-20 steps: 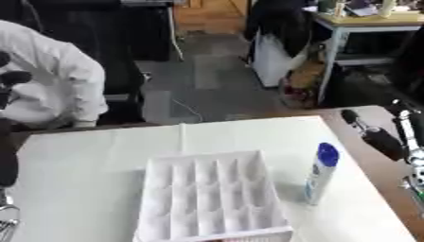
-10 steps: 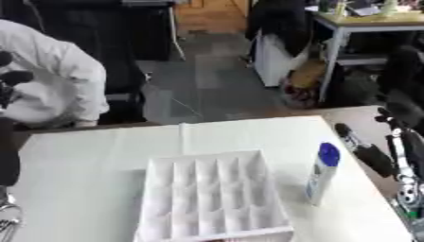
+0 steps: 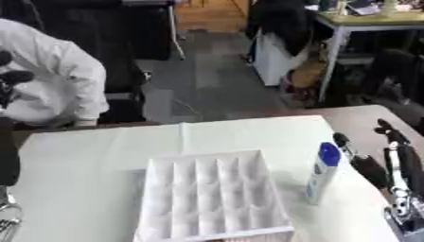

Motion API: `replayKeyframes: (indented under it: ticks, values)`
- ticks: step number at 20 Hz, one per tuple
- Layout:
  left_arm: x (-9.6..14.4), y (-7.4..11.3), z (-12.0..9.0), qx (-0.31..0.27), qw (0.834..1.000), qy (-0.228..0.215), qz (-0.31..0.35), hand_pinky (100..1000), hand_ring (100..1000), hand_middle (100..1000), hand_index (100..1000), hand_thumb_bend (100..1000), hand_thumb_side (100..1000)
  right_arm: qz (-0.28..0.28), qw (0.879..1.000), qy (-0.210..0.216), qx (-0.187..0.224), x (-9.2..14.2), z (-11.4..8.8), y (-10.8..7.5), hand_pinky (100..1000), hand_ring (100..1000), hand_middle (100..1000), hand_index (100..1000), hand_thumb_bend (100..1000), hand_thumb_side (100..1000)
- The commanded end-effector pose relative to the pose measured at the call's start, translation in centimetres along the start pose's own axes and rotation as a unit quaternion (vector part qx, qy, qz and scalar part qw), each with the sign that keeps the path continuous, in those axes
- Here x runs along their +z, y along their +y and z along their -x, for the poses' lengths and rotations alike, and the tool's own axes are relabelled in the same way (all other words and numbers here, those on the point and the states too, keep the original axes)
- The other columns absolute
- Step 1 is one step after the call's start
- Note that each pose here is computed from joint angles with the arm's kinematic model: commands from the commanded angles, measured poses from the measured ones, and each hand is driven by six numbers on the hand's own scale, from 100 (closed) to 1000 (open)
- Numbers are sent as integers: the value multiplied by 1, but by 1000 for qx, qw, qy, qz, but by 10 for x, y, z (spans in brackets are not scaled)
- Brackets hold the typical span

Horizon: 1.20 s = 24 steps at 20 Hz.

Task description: Pick up objects on the table and place them in the box.

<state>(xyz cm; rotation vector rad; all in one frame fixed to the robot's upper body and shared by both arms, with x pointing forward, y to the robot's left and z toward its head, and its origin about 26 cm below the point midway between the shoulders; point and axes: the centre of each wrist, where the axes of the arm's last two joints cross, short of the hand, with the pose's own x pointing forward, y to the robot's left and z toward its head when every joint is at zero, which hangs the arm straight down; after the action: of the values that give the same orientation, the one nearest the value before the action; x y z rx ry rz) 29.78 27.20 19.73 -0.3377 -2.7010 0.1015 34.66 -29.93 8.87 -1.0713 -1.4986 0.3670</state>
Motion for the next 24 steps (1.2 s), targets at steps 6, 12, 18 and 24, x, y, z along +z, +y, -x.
replayKeyframes:
  ticks: [6,12,18,24]
  values:
    - [-10,-1,-6,1,1000,-16,16,654,693,805,870,521,1000,-16,1000,0,8,4,6,10,767,921,817,970,779,846]
    - [-10,-1,-6,2,1000,-17,17,655,694,805,870,521,1000,-19,1000,-5,6,8,6,14,766,919,815,970,779,849]
    - [-10,-1,-6,2,1000,-17,18,655,693,804,870,521,1000,-23,1000,-10,3,8,5,14,764,918,815,973,774,849]
    - [-11,-2,-6,3,1000,-17,20,653,692,804,870,522,1000,-43,999,-9,-12,9,3,24,757,915,815,977,762,835]
